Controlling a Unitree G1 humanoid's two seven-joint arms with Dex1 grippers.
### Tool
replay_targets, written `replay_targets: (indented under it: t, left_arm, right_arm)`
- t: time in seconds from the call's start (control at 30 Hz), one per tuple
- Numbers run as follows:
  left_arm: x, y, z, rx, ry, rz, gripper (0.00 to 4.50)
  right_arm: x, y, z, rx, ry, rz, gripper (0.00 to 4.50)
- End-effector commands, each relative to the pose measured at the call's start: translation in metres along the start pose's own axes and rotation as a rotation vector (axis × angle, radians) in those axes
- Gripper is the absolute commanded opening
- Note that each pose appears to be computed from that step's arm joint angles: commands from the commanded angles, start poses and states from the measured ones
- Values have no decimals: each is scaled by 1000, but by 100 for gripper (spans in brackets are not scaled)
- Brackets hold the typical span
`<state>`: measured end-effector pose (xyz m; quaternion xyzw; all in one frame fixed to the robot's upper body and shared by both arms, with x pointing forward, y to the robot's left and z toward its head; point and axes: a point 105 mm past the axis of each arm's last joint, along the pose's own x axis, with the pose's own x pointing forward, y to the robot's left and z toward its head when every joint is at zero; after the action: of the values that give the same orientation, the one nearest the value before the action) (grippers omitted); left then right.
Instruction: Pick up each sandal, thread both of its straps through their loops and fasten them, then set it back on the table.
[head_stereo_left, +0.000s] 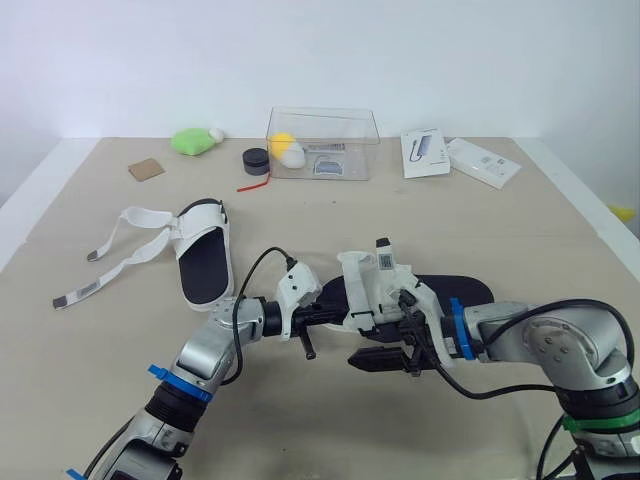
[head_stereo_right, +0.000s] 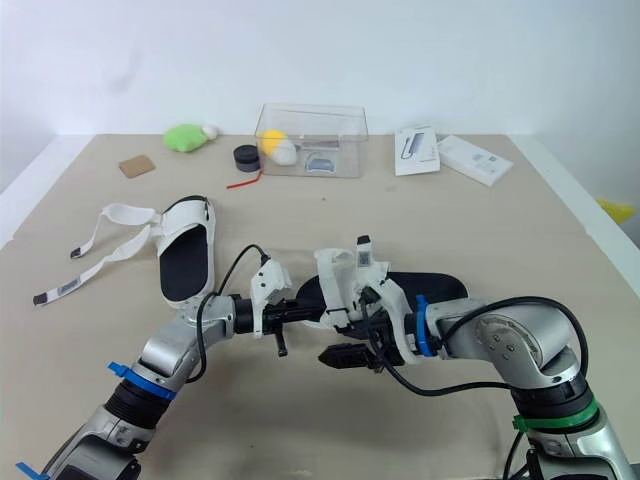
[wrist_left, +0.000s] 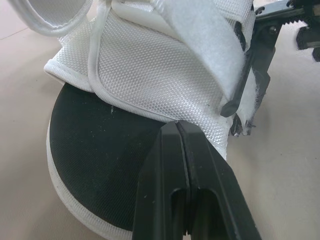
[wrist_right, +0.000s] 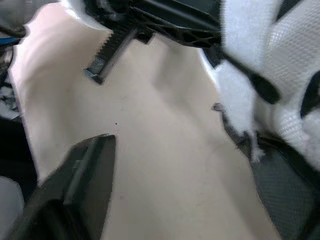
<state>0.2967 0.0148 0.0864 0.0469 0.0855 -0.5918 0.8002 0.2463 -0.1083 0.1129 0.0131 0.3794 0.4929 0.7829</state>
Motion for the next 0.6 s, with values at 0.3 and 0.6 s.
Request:
replay_targets:
  t: [0.3,0.6]
  left_arm:
    - [-1,-3,-36,-89,114,6,0]
    - [-1,-4,-36,-94,112,8,0]
  right_arm:
    - [-5,-7,-7,25,17,-31,9]
    - [-4,20,-52,26,155,77,9]
